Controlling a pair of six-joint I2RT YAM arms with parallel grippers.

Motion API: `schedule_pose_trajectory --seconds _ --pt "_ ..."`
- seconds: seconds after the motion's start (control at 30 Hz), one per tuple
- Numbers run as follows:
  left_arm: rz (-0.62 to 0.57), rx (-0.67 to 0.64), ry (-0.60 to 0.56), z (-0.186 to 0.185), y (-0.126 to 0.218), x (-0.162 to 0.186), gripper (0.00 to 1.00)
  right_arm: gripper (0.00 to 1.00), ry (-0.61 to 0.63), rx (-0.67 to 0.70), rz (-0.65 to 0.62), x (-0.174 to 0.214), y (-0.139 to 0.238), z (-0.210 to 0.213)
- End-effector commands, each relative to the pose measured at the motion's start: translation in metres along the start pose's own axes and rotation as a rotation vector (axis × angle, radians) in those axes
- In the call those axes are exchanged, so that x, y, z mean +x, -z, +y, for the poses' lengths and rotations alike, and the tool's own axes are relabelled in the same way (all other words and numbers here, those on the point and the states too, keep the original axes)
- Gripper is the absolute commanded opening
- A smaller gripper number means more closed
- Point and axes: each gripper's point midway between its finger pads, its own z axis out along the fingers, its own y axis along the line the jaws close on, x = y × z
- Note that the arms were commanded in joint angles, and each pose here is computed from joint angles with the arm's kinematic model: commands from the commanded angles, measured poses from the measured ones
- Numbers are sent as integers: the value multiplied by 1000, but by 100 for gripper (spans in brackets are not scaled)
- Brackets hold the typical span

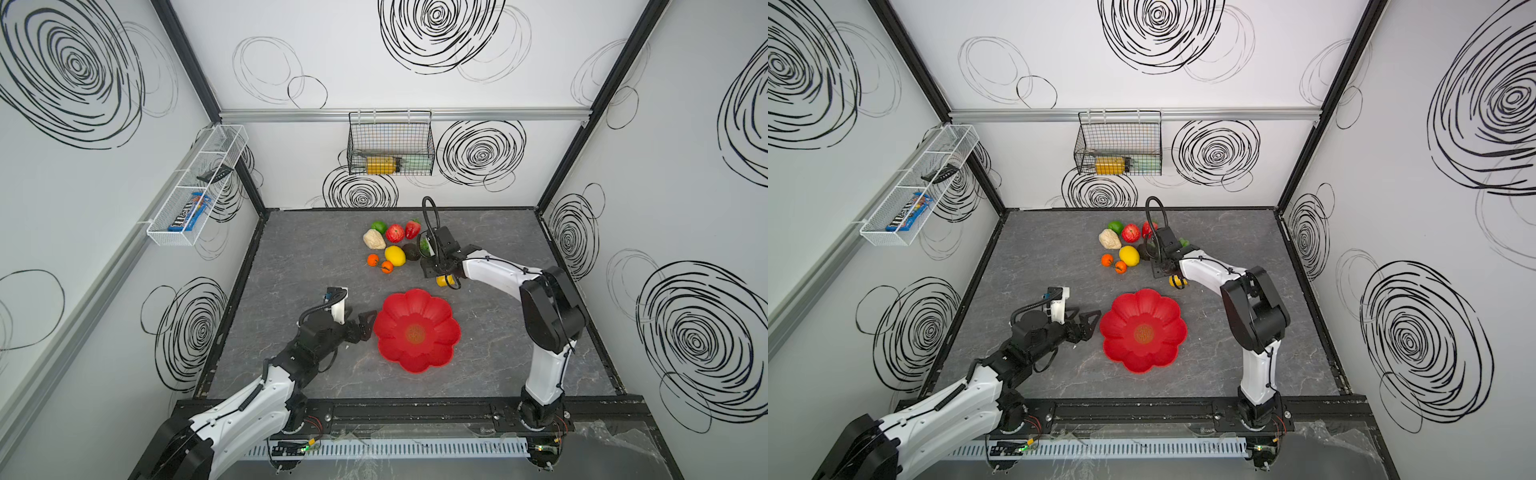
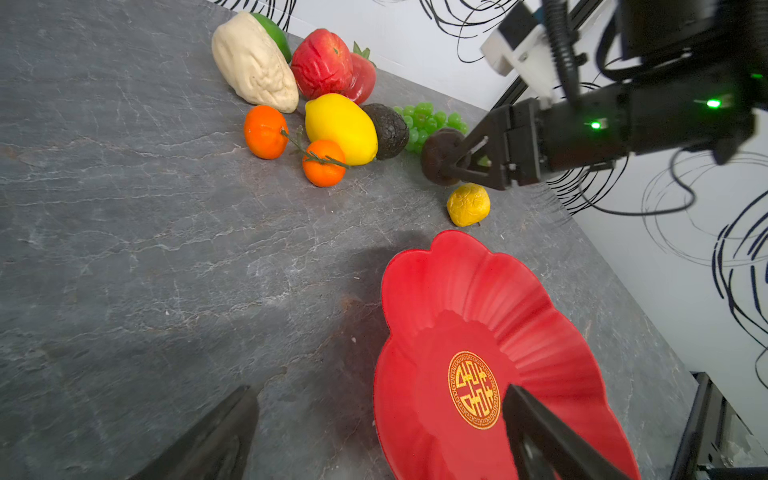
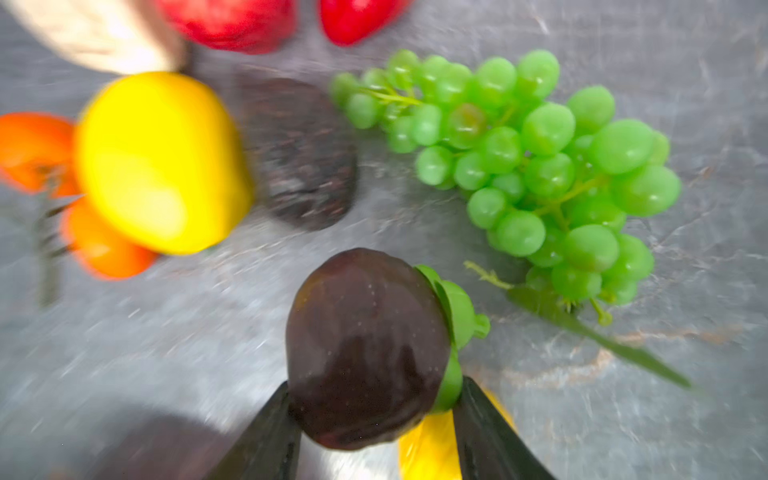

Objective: Place and organize the fake fruits in the fruit bowl
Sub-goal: 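Grasp the dark mangosteen with the right gripper while the left gripper draws back, then lift the mangosteen with the right gripper and carry it over the red bowl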

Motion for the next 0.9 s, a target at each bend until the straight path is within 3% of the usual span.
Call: schedule_pose_trajectory --seconds 0.0,0.07,0.17,0.37,0.57,0.87 --pt "-22 54 194 -10 0 -24 96 58 116 10 -148 -15 36 16" --pt "15 80 302 -11 -1 -32 96 58 164 -6 -195 -9 52 27" --pt "68 104 333 -21 -2 -50 96 58 249 -46 -269 2 74 48" --pt "214 161 246 -53 -10 -72 96 58 347 -151 -418 16 111 93" --pt "418 162 152 -65 -22 -52 96 57 394 -211 -550 23 141 112" --pt "476 324 122 -104 -20 -45 99 56 441 -250 -593 37 150 126"
